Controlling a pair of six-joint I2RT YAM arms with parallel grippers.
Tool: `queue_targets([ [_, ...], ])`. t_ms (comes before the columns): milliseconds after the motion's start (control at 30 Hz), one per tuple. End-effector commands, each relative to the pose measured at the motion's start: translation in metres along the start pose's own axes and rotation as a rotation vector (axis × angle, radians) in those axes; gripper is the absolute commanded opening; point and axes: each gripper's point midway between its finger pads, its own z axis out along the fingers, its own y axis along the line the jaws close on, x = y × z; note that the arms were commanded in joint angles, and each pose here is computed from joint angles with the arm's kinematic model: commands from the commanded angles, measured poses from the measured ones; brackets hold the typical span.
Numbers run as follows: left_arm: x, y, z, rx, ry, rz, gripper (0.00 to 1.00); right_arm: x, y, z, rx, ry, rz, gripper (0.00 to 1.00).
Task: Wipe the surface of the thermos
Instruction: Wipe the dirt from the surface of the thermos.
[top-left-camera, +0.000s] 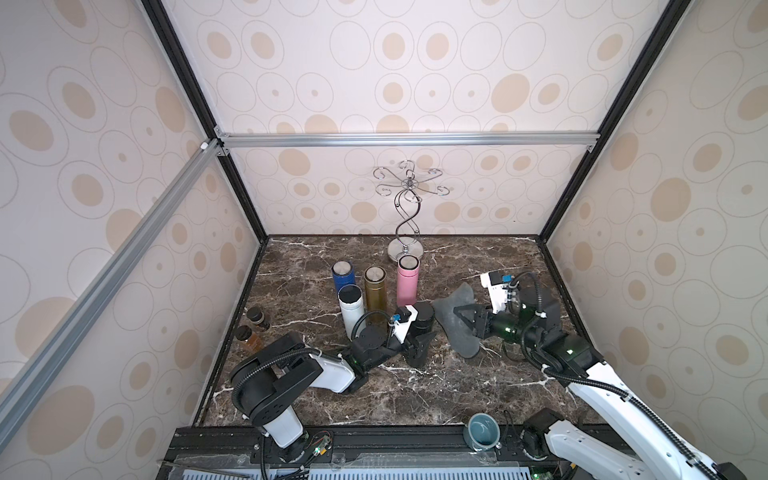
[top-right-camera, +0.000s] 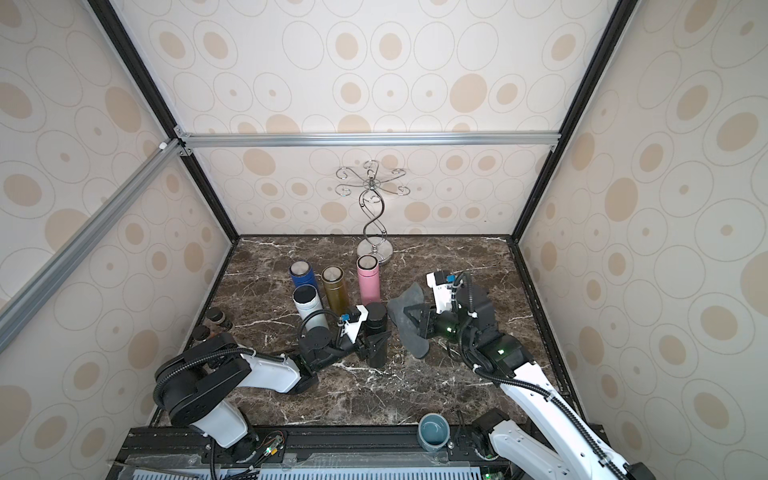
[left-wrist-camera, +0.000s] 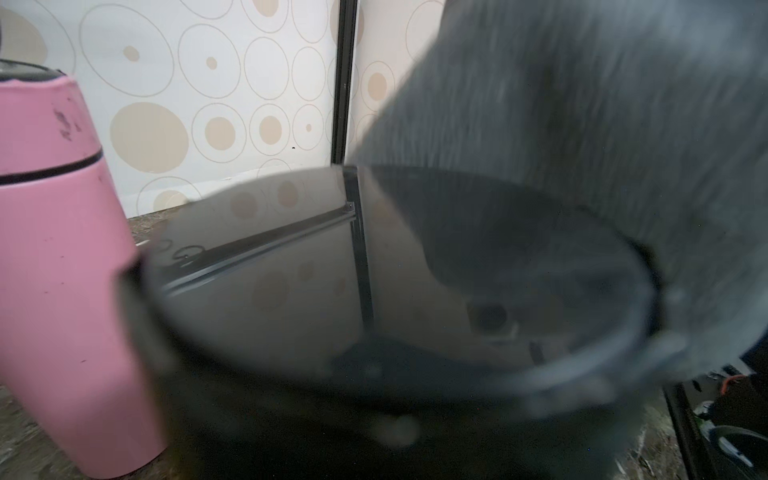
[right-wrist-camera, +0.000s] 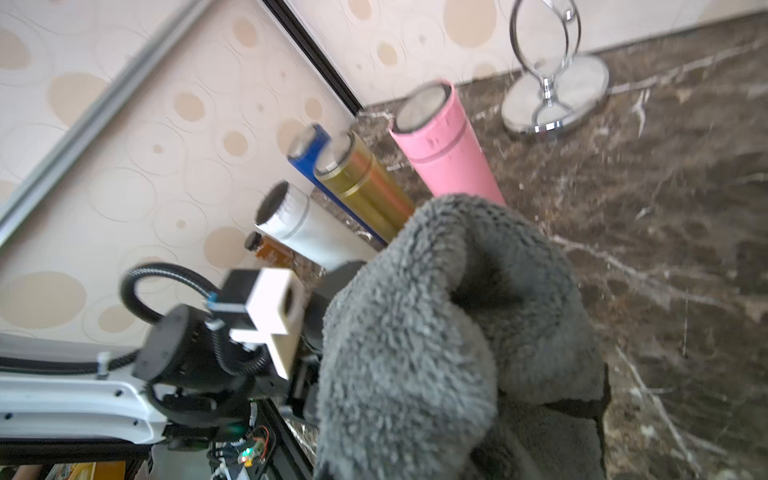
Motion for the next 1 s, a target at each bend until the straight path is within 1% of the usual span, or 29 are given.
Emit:
queue_targets([
  [0, -0.009, 0.006, 0.004, -0.062, -0.023, 0.075, 0.0, -0.023, 0.017, -0.009, -0.019, -0.045, -0.049, 0.0],
  [100, -0.007, 0.006, 0.005, -0.069, -0.019, 0.08, 0.0, -0.034, 0.028, -0.003, -0.05, -0.051, -0.062, 0.0],
  [233, -0.003, 0.004, 0.007, -0.062, -0.015, 0.076, 0.0, -0.042, 0.031, 0.018, -0.051, -0.031, -0.07, 0.0],
  [367, 0.001, 0.002, 0.009, -0.055, -0.006, 0.076, 0.0, -0.039, 0.035, 0.043, -0.083, 0.009, -0.062, 0.0],
  [500, 0.002, 0.0, 0.01, -0.053, -0.007, 0.076, 0.0, -0.021, 0.036, 0.063, -0.093, 0.083, -0.049, 0.0],
  [667, 0.005, 0.0, 0.011, -0.052, 0.0, 0.075, 0.0, 0.013, 0.042, 0.077, -0.112, 0.193, -0.039, 0.0],
  [833, 0.005, 0.001, 0.011, -0.06, -0.005, 0.071, 0.0, 0.043, 0.042, 0.076, -0.096, 0.273, -0.021, 0.0],
  [967, 0.003, 0.005, 0.011, -0.081, -0.011, 0.066, 0.0, 0.057, 0.038, 0.065, -0.071, 0.291, 0.002, 0.0],
])
